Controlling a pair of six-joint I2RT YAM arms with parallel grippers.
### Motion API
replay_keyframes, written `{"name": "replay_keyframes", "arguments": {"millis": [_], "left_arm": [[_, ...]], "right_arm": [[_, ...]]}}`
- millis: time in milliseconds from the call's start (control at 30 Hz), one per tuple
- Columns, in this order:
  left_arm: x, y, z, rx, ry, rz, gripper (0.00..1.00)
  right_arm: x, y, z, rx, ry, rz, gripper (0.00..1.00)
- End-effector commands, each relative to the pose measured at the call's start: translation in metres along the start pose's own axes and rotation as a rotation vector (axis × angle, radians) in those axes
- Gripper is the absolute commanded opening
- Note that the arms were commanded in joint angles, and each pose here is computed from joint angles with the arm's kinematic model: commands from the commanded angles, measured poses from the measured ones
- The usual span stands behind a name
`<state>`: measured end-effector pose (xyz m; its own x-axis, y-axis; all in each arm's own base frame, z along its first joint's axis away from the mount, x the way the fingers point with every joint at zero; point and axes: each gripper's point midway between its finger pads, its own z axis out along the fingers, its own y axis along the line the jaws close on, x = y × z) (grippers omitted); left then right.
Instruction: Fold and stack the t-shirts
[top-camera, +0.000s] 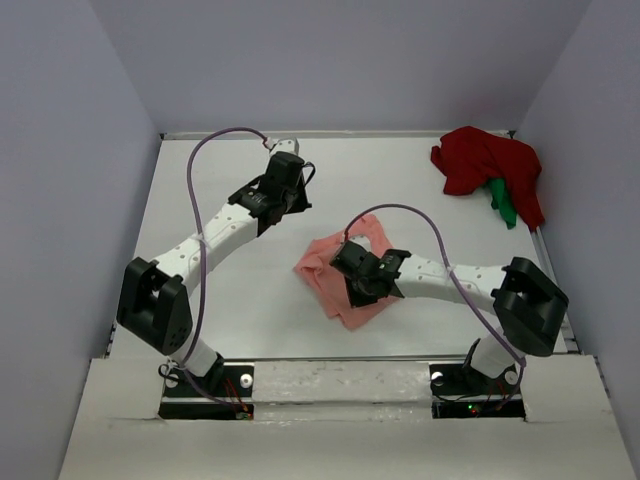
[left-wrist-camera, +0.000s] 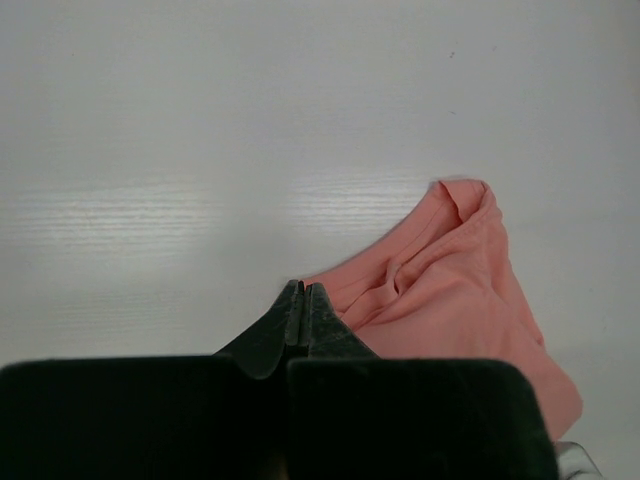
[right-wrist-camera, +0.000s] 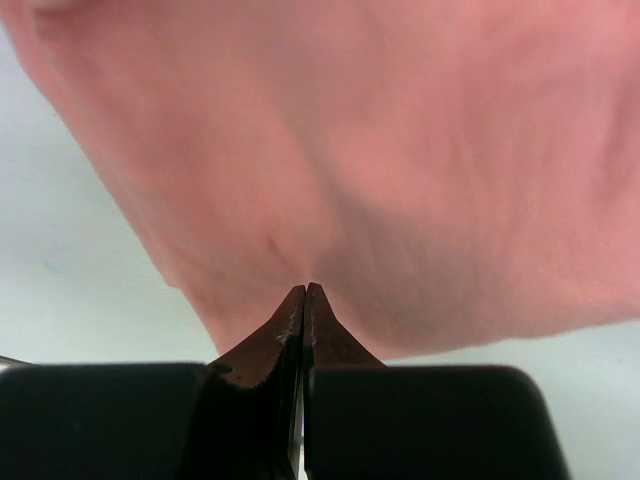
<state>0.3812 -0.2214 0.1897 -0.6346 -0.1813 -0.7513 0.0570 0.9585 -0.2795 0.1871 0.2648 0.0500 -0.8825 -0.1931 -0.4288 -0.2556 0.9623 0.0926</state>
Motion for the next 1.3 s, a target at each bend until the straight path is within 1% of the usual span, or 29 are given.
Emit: {"name": "replay_keyframes", "arguments": {"millis": [0,133,433,600,667,700,733,900,967,1100,1200,1233,1267], "left_arm": [[-0.006,-0.009,0.001,0.014,-0.022,-0.006,0.0],[-0.009,-0.01,-0.003,0.011,-0.032,-0.003,0.0],[-0.013,-0.007,-0.007,-0.007,-0.044,-0.006,0.0],[-0.018,-0.004,-0.004,-0.035,-0.056,0.003,0.0],[-0.014,0.004,0.004,-0.088,-0.033,0.013,0.0],[-0.017,0.004,0.006,-0.093,-0.032,0.01,0.0],[-0.011,0.007,0.012,-0.104,-0.009,0.012,0.0],[-0.011,0.003,0.018,-0.091,0.001,-0.002,0.0],[-0.013,0.001,0.018,-0.084,-0.001,-0.006,0.0],[-0.02,0.002,0.015,-0.093,-0.006,-0.001,0.0],[-0.028,0.002,0.01,-0.095,-0.025,-0.005,0.0],[-0.029,0.002,0.009,-0.093,-0.025,-0.004,0.0],[-0.03,0.003,0.008,-0.096,-0.027,-0.007,0.0]], "right_arm": [[-0.017,0.035,-0.003,-0.063,-0.029,-0.099,0.0],[-0.031,0.048,-0.013,-0.036,-0.087,-0.082,0.0],[-0.021,0.035,-0.014,0.019,-0.074,-0.047,0.0],[-0.01,0.025,-0.017,0.031,-0.072,-0.036,0.0],[-0.005,0.021,-0.017,0.038,-0.061,-0.028,0.0],[-0.003,0.02,-0.018,0.038,-0.06,-0.017,0.0],[0.006,0.014,-0.015,0.048,-0.04,-0.012,0.0],[0.026,0.008,-0.007,0.054,-0.002,0.002,0.0],[0.032,0.011,-0.004,0.044,0.015,-0.006,0.0],[0.041,0.033,0.0,-0.015,0.041,-0.035,0.0],[0.047,0.056,0.011,-0.069,0.07,-0.081,0.0],[0.047,0.061,0.014,-0.075,0.079,-0.085,0.0],[0.055,0.065,0.024,-0.063,0.103,-0.11,0.0]]}}
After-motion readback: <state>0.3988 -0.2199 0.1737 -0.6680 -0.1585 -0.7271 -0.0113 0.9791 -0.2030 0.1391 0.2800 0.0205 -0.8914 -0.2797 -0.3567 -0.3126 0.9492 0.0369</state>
